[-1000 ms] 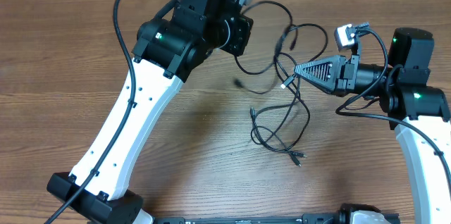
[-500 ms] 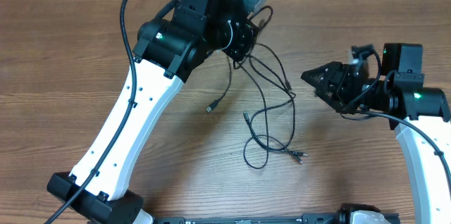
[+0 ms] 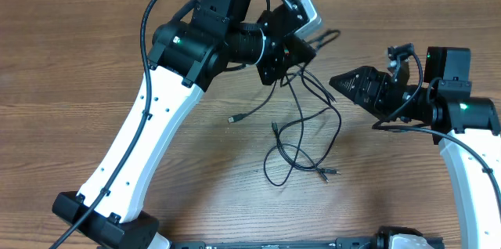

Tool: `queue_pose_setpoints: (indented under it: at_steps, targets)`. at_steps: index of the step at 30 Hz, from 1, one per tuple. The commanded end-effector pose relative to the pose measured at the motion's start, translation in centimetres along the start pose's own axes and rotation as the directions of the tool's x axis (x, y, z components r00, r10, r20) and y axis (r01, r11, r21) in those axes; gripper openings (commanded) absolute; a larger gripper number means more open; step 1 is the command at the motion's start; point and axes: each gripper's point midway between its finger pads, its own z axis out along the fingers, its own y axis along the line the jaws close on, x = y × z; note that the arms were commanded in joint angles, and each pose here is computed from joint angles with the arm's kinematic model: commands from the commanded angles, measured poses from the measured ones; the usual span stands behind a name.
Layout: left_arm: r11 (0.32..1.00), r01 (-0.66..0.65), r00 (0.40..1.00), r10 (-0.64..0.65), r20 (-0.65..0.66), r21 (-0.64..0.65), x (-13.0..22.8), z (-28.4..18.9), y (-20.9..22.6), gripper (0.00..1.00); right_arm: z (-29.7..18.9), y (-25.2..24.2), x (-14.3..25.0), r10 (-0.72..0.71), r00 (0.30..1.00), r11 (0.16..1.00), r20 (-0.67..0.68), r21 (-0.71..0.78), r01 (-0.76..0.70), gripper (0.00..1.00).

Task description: Untangle cables

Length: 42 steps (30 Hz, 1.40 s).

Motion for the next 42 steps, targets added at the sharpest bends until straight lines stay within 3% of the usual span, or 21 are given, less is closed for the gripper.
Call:
queue_pose_setpoints:
  at_steps: [1, 10, 15, 19, 22, 24, 27, 29, 31, 33, 36, 38, 42]
  targets:
    - [0.978, -0.096, 0.991, 0.075, 0.113, 0.187, -2.1, -1.5, -4.2, 0.04, -0.6, 3.4, 0.4, -0.191, 0.982, 0.965, -0.005, -0.184, 0.187, 0.95]
    - [0.916, -0.146, 0.975, 0.07, 0.211, 0.372, -3.4, -2.7, -7.6, 0.04, -0.9, 5.0, -0.5, -0.256, 0.966, 0.933, 0.041, -0.252, 0.258, 0.93]
    - [0.909, -0.082, 0.981, 0.003, 0.192, 0.408, -3.9, -2.4, -8.4, 0.04, -1.5, 7.2, 0.0, -0.37, 0.926, 0.854, 0.076, -0.365, 0.371, 0.93]
    - [0.897, -0.05, 0.984, -0.031, 0.176, 0.439, -4.4, -1.9, -9.5, 0.04, -1.6, 7.7, -0.5, -0.404, 0.908, 0.831, 0.108, -0.371, 0.414, 0.91]
    - [0.889, -0.064, 0.984, -0.02, 0.177, 0.454, -4.5, -1.5, -10.4, 0.04, -1.7, 8.1, -0.8, -0.429, 0.893, 0.811, 0.134, -0.378, 0.446, 0.77]
    - [0.886, -0.072, 0.984, -0.012, 0.178, 0.457, -4.6, -1.3, -10.7, 0.04, -1.9, 8.4, -0.9, -0.441, 0.886, 0.798, 0.145, -0.388, 0.461, 0.59]
    - [0.895, -0.056, 0.985, -0.023, 0.173, 0.443, -4.8, -1.1, -10.5, 0.04, -2.0, 8.6, -0.9, -0.448, 0.881, 0.789, 0.15, -0.397, 0.469, 0.08]
    - [0.932, 0.023, 0.987, -0.079, 0.142, 0.361, -4.9, -0.5, -8.7, 0.05, -1.9, 8.5, -0.8, -0.44, 0.887, 0.795, 0.141, -0.399, 0.457, 0.04]
    - [0.954, 0.251, 0.957, -0.27, 0.102, 0.165, -4.6, 0.2, -4.5, 0.04, -1.9, 8.5, -0.4, -0.425, 0.897, 0.802, 0.122, -0.409, 0.436, 0.04]
    - [0.87, 0.491, 0.866, -0.481, 0.136, -0.051, -3.6, 0.0, 0.0, 0.04, -2.0, 8.6, 0.0, -0.416, 0.903, 0.8, 0.108, -0.429, 0.42, 0.04]
    - [0.677, 0.701, 0.712, -0.653, 0.258, -0.223, -2.2, -1.3, 4.5, 0.04, -2.3, 9.1, 0.6, -0.42, 0.902, 0.781, 0.099, -0.467, 0.415, 0.04]
    - [0.597, 0.748, 0.664, -0.675, 0.322, -0.29, -1.5, -2.1, 6.4, 0.04, -2.8, 9.8, 1.1, -0.446, 0.889, 0.739, 0.107, -0.516, 0.433, 0.04]
    - [0.476, 0.772, 0.629, -0.667, 0.4, -0.421, 0.4, -3.5, 9.0, 0.04, -3.8, 11.0, 2.0, -0.47, 0.875, 0.671, 0.117, -0.596, 0.44, 0.04]
